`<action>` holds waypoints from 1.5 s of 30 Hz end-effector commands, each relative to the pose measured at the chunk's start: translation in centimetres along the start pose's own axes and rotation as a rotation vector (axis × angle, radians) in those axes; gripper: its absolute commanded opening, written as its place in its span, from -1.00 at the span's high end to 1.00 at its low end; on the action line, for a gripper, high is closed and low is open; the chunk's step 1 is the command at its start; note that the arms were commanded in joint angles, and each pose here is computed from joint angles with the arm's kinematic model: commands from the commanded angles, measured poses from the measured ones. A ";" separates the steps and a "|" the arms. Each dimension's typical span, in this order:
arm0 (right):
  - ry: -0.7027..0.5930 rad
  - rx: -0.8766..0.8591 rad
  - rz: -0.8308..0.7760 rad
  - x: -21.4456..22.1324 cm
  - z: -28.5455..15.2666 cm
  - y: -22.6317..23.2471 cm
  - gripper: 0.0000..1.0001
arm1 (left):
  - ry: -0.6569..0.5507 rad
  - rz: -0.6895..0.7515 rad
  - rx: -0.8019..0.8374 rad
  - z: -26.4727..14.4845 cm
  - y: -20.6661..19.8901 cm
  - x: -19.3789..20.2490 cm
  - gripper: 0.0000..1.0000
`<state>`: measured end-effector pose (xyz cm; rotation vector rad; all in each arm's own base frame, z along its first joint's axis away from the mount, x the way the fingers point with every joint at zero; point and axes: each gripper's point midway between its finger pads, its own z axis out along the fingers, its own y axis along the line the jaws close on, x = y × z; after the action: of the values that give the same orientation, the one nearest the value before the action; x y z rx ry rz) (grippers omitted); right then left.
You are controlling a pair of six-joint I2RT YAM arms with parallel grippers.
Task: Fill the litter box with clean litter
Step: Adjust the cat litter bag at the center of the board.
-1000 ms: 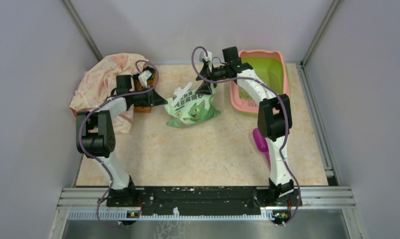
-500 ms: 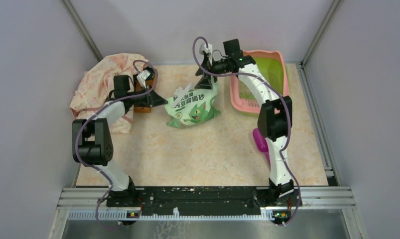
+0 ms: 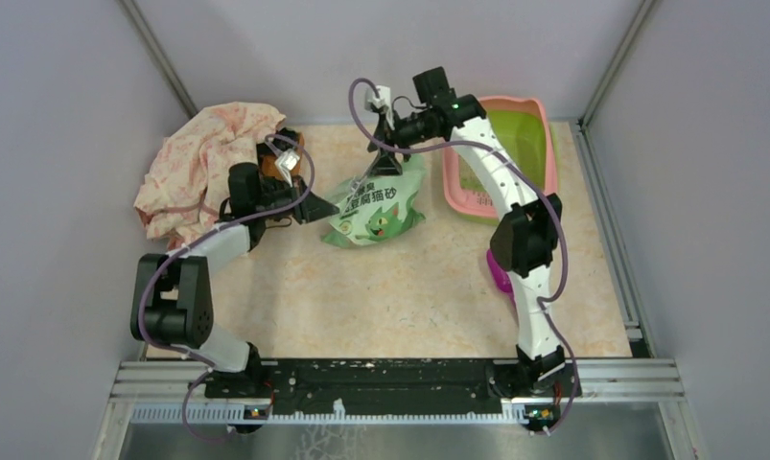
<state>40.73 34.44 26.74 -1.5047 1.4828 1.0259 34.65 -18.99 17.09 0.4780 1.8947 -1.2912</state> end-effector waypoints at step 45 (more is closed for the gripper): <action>0.012 0.091 -0.093 -2.7 -2.5 7.1 -0.59 | -0.260 0.166 -0.056 -2.8 -6.6 -0.2 1.00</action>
<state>37.09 31.57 25.15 -1.4951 1.6029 0.9646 29.13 -19.13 18.02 0.3764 1.8076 -1.1424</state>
